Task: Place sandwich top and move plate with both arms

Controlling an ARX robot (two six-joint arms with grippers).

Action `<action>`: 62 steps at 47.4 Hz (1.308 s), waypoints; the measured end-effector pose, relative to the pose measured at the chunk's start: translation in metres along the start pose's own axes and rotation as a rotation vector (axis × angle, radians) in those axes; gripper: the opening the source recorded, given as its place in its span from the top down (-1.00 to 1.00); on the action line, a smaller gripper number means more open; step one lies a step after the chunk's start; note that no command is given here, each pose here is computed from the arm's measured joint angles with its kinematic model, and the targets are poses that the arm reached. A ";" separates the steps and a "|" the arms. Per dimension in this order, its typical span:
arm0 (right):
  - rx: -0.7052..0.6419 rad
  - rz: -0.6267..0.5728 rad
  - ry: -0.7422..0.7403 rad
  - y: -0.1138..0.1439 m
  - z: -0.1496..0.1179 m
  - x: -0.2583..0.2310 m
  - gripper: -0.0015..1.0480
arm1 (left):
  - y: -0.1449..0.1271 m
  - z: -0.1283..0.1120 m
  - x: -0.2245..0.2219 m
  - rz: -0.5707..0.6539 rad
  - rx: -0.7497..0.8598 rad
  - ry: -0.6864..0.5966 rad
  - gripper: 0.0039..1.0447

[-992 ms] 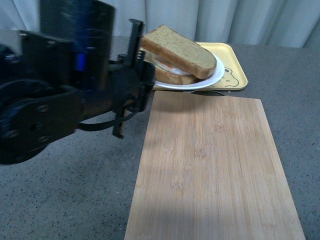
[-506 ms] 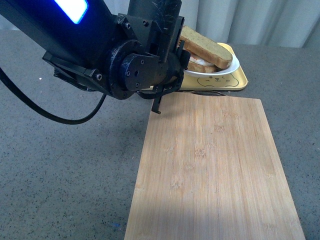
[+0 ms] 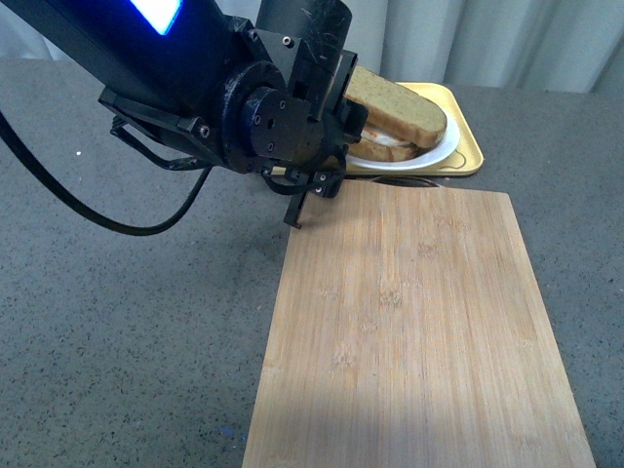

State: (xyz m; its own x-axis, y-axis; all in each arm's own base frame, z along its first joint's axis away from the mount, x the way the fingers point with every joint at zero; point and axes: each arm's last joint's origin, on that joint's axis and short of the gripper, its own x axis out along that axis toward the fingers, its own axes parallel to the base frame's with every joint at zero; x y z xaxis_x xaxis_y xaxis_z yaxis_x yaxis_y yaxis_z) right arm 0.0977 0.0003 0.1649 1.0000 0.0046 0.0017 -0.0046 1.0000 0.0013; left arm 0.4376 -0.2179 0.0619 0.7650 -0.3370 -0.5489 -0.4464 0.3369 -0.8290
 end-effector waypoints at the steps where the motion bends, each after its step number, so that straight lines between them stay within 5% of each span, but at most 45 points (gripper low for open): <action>1: 0.000 0.000 0.000 0.000 0.000 0.000 -0.82 | 0.001 0.000 -0.001 0.005 0.004 0.000 0.39; 13: 0.000 0.000 0.000 0.000 0.000 0.000 -0.82 | -0.004 0.000 -0.049 0.064 0.293 -0.113 -0.50; 16: 0.000 0.000 0.000 0.000 0.000 0.000 -0.82 | 0.002 0.003 -0.064 -0.059 0.533 -0.359 -0.28; 25: 0.000 -0.001 0.000 0.000 0.000 0.000 -0.82 | 0.028 0.029 -0.131 -0.167 0.984 -0.646 0.24; 37: 0.000 0.000 0.000 0.000 0.000 0.000 -0.82 | 0.053 0.058 -0.205 -0.107 1.201 -0.745 0.93; 62: 0.000 0.000 0.000 0.000 0.000 0.000 -0.82 | 0.101 0.068 -0.299 -0.077 1.246 -0.728 0.93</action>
State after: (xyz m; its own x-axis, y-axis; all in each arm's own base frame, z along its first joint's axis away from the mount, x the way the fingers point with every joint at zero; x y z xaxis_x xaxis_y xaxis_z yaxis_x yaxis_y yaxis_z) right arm 0.0977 0.0003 0.1649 1.0000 0.0046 0.0017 -0.0046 1.0000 0.0013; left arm 0.1955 -0.0231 0.1497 0.9998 -0.0030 -0.0180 0.0028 0.9999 -0.0145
